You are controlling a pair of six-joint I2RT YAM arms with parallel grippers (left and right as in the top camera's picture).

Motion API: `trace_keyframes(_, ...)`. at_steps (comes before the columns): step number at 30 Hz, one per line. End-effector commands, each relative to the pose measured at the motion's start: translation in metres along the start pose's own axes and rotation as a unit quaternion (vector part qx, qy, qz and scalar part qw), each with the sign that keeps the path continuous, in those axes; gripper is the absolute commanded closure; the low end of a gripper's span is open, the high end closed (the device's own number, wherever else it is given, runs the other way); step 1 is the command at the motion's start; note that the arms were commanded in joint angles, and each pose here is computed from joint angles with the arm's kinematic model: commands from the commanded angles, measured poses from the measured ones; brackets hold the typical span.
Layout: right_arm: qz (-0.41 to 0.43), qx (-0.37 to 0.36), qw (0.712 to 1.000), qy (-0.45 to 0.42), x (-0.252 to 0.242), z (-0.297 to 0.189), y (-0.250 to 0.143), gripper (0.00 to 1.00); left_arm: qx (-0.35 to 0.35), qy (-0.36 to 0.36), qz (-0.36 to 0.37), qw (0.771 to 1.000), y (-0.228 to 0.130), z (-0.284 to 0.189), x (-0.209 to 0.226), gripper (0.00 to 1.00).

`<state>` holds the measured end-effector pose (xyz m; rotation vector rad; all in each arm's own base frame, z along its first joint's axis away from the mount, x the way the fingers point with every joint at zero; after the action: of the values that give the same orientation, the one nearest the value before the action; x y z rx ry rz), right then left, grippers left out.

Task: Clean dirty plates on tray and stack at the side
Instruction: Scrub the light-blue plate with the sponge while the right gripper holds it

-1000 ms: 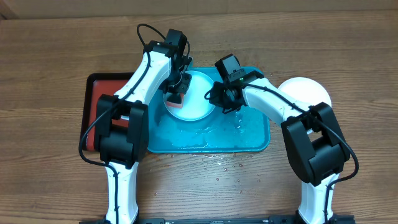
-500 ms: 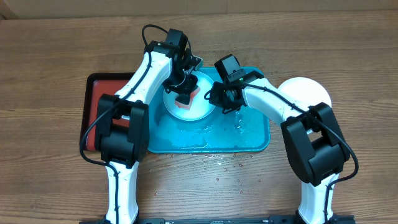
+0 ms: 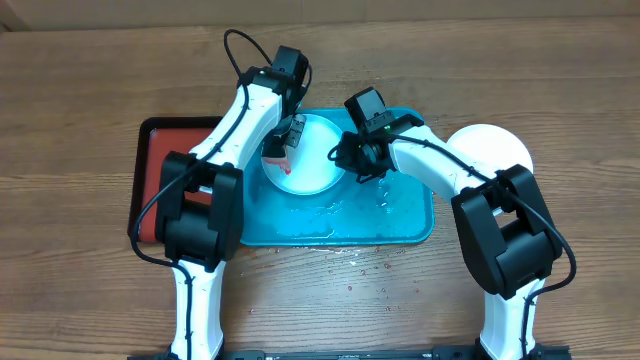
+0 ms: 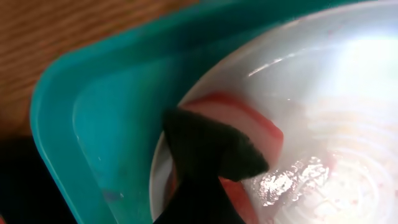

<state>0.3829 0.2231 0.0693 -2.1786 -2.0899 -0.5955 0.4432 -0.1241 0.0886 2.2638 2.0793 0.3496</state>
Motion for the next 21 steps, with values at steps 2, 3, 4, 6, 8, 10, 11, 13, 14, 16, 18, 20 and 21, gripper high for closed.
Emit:
trace_keyframes(2,-0.001,0.017,1.0,-0.016,-0.008,0.01,-0.01,0.96,0.037,-0.037,0.015,0.999,-0.013,0.005,-0.016,0.96)
trace_keyframes(3,-0.002,0.017,1.0,-0.016,-0.008,0.01,-0.01,0.96,0.045,-0.068,0.029,0.996,-0.016,0.004,-0.024,0.96)
trace_keyframes(4,-0.002,0.017,1.0,-0.016,-0.008,0.01,-0.01,0.96,0.051,-0.096,0.044,0.993,-0.019,0.002,-0.033,0.96)
trace_keyframes(6,-0.002,0.017,1.0,-0.016,-0.008,0.01,-0.01,0.96,0.055,-0.134,0.078,0.986,-0.023,-0.001,-0.047,0.96)
trace_keyframes(8,-0.002,0.017,1.0,-0.016,-0.008,0.01,-0.01,0.96,0.052,-0.138,0.101,0.984,-0.024,-0.002,-0.053,0.96)
trace_keyframes(10,-0.002,0.018,1.0,-0.016,-0.008,0.01,-0.011,0.96,0.047,-0.139,0.124,0.981,-0.025,-0.003,-0.058,0.96)
trace_keyframes(11,-0.002,0.018,1.0,-0.016,-0.008,0.01,-0.011,0.96,0.043,-0.136,0.129,0.981,-0.024,-0.003,-0.059,0.96)
trace_keyframes(13,-0.002,0.018,1.0,-0.016,-0.008,0.01,-0.011,0.96,0.031,-0.12,0.126,0.984,-0.02,-0.002,-0.057,0.96)
trace_keyframes(14,-0.002,0.017,1.0,-0.016,-0.008,0.01,-0.011,0.96,0.025,-0.107,0.119,0.987,-0.017,-0.001,-0.055,0.96)
trace_keyframes(16,-0.002,0.018,1.0,-0.016,-0.008,0.01,-0.011,0.96,0.006,-0.052,0.075,0.996,-0.009,0.001,-0.044,0.96)
trace_keyframes(18,-0.002,0.017,1.0,-0.016,-0.008,0.01,-0.011,0.96,-0.031,0.06,-0.018,0.998,0.001,0.001,-0.019,0.96)
trace_keyframes(20,-0.005,0.018,1.0,-0.016,-0.008,0.01,-0.011,0.96,-0.053,0.123,-0.077,0.988,0.003,-0.002,-0.004,0.96)
trace_keyframes(21,-0.005,0.018,1.0,-0.016,-0.008,0.01,-0.011,0.96,-0.06,0.143,-0.104,0.982,0.002,-0.004,0.001,0.96)
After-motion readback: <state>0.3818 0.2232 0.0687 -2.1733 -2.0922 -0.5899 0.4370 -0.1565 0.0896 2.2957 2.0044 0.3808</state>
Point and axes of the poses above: each gripper's point midway between its finger pads, its own z axis out along the fingers, its own x axis along the line the jaws close on, y = z × x, the point moved 6 cm from there along -z, back along the fingers, and after that the axes turned 11 degrees about -z, right-handed, at the moved point
